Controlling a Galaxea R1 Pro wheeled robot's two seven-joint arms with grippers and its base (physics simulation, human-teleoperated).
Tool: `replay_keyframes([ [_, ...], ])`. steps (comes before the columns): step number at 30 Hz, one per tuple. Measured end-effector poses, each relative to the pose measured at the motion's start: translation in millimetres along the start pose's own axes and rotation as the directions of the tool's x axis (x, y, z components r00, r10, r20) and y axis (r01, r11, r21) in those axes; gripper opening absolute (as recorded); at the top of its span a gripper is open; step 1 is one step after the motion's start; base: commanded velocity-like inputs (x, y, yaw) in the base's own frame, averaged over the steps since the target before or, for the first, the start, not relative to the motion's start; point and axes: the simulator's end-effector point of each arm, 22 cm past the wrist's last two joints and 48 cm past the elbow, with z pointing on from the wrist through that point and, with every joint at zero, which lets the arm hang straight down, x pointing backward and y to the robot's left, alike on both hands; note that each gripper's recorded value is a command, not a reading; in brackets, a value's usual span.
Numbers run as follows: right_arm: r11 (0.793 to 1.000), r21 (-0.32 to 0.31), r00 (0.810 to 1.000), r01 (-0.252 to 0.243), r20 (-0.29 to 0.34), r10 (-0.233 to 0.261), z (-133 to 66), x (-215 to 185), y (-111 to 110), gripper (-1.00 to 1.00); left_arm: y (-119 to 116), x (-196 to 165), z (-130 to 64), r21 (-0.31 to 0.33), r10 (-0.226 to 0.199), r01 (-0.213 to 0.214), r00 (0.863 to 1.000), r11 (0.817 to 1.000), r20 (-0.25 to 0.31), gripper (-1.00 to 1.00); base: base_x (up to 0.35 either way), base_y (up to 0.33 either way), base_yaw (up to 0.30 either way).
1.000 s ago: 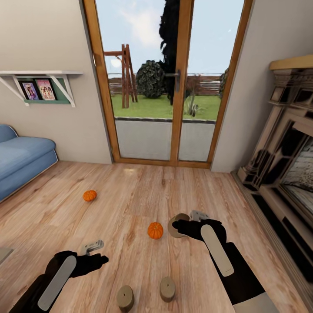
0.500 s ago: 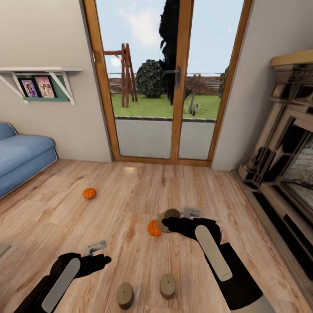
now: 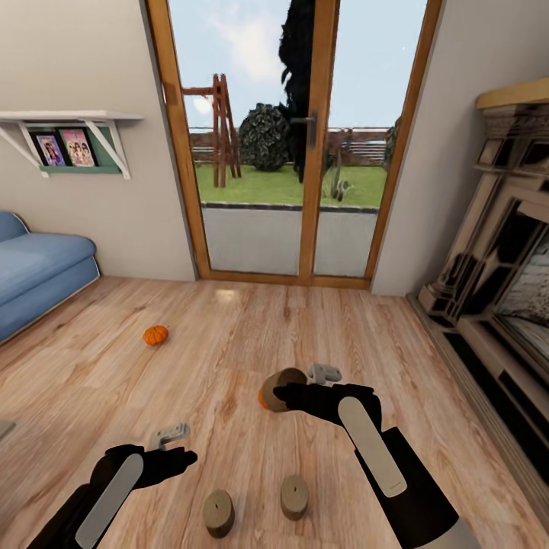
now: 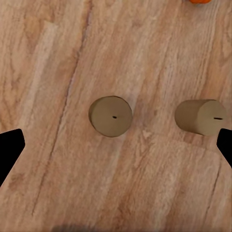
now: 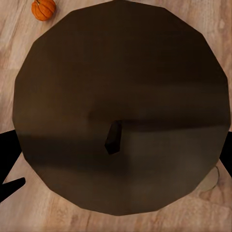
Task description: Place each of the two pumpkins and all three candles from the living room inside a cabinet in the living room (use any cabinet), then make sure every cabinet is closed, and position the cauldron so it is next to a table in the living room.
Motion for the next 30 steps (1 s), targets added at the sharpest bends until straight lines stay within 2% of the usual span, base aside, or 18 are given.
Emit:
replay_keyframes([
  [20, 1.000, 0.000, 1.000, -0.001, 0.002, 0.001, 24.8, 32, -17, -1.00, 10, 25, 35.7, 0.001, 0.003, -0.003, 1.000, 1.000, 0.000, 1.00, 0.000, 0.000, 0.000],
  [30, 1.000, 0.000, 1.000, -0.002, 0.000, 0.002, 37.6, 50, -26, -1.00, 8, 44, 55.4, 0.007, 0.029, -0.029, 1.000, 1.000, -0.011, 1.00, 0.000, 0.000, 0.000],
])
